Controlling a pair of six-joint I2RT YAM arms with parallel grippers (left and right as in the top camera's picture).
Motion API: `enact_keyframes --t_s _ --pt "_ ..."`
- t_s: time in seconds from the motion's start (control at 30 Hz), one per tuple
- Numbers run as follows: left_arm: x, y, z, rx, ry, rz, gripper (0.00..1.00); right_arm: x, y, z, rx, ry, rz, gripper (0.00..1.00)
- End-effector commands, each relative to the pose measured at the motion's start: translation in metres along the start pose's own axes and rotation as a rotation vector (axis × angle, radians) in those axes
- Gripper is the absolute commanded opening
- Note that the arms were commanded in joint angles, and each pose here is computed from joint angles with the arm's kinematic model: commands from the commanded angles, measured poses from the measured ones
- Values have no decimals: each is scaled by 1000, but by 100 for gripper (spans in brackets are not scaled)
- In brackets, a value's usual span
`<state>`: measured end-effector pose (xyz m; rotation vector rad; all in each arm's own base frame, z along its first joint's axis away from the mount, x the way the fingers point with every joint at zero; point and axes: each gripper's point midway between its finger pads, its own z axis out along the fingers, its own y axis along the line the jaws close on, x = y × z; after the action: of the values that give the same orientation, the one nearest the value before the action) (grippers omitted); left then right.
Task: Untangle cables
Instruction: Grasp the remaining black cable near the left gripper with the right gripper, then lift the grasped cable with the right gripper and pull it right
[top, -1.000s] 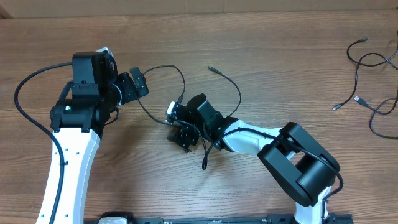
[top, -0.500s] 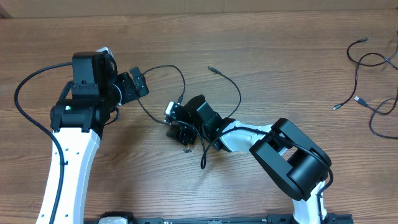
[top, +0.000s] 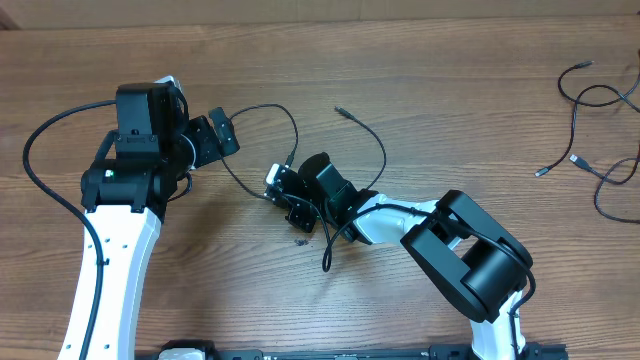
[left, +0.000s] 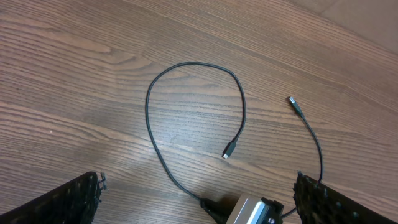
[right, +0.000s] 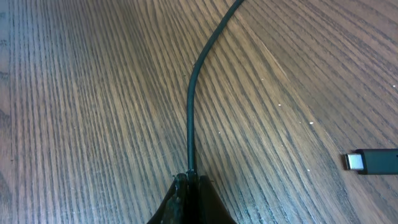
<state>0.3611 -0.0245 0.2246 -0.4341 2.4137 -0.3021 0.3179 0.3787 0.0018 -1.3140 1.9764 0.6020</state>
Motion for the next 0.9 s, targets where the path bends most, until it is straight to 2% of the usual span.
enact_keyframes --t_s 0.0,0.17,0.3,0.67,0.87 --pt "-6 -5 -3 16 -11 20 100 10 2 5 -9 24 3 4" --pt "-6 -5 -3 16 -12 20 100 8 -2 2 1 18 19 4" --pt "-6 -5 -3 16 -11 20 100 -3 -22 -17 51 6 125 4" --pt "-6 -5 -3 16 -11 20 100 -45 -38 -125 211 17 275 4" --pt "-6 -5 -3 16 -11 20 100 -72 -27 -186 241 -72 483 4"
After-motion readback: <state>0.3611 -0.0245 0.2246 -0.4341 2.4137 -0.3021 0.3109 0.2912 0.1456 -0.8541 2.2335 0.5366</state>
